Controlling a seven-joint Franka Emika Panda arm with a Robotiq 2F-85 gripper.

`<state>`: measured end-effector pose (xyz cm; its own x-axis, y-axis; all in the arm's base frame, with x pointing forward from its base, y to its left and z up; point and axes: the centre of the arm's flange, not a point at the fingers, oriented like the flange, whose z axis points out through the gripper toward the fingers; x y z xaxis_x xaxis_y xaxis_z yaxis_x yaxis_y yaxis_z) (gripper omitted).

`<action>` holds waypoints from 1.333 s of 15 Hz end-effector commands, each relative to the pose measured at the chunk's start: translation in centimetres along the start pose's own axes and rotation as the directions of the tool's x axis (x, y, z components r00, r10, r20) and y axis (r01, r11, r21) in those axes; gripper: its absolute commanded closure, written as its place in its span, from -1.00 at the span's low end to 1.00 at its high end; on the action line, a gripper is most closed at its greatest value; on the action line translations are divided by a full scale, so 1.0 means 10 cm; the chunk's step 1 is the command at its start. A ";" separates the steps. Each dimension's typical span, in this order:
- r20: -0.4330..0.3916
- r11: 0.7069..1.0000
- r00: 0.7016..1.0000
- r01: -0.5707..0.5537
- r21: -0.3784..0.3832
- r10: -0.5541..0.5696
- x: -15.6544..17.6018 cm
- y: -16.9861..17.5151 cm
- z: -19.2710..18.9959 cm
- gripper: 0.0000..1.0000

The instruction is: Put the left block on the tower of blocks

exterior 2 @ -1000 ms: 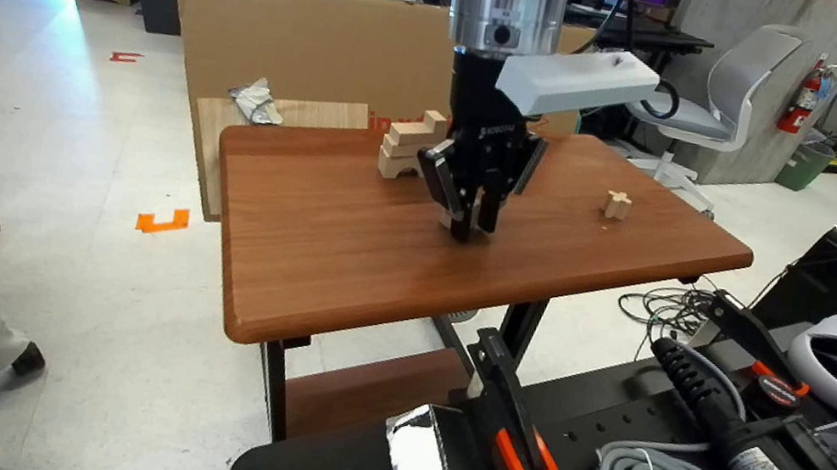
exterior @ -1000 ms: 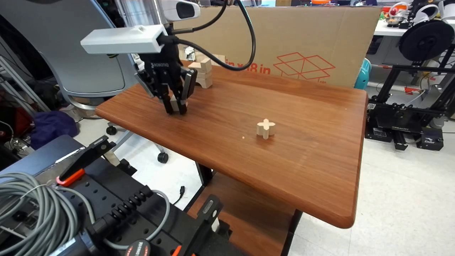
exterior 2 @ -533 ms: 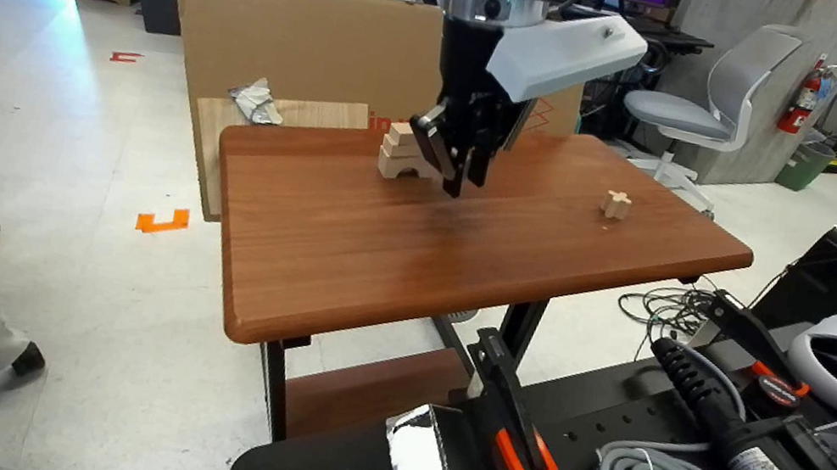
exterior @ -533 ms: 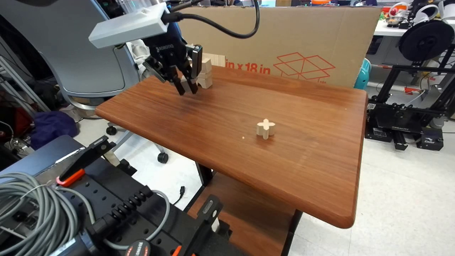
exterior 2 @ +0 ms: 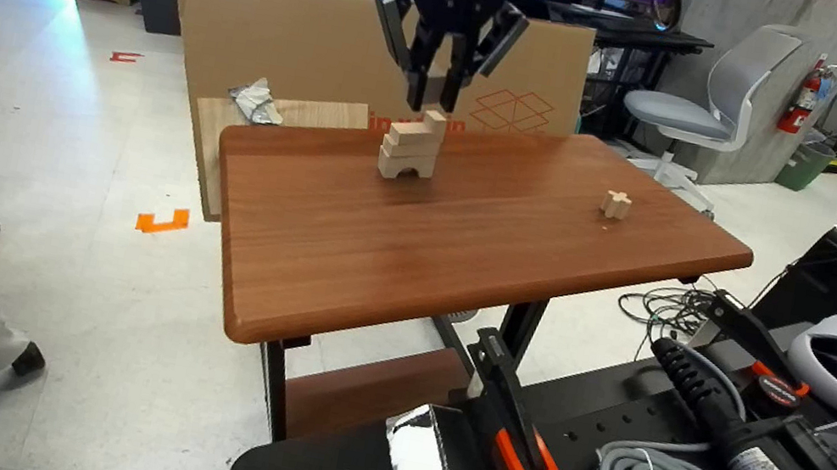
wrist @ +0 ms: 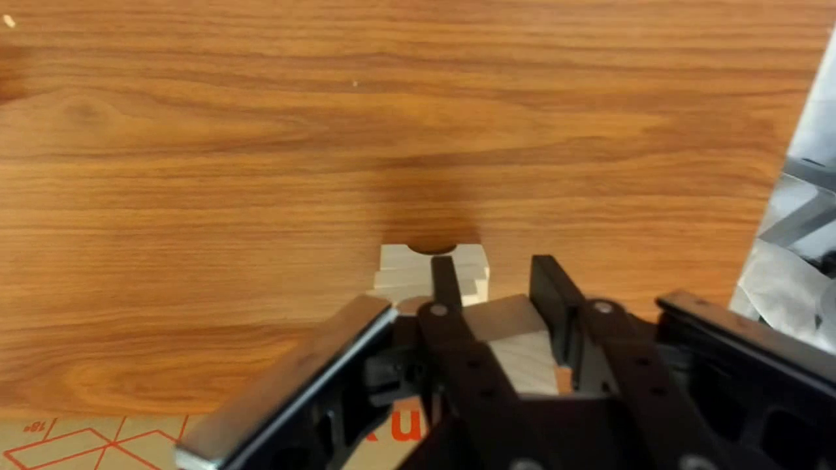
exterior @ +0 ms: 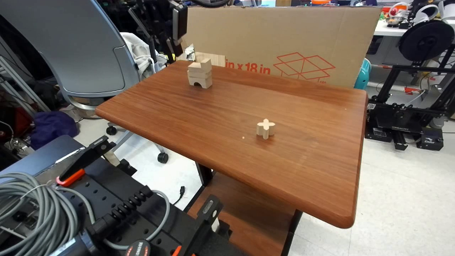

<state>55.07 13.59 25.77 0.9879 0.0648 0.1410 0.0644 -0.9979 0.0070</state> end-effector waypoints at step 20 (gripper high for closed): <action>0.245 0.979 0.948 -0.202 -0.031 0.204 0.84 0.19 0.37 0.83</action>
<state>62.61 11.89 24.36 0.9863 -0.1314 -0.0995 -0.1330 -0.9911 -0.0095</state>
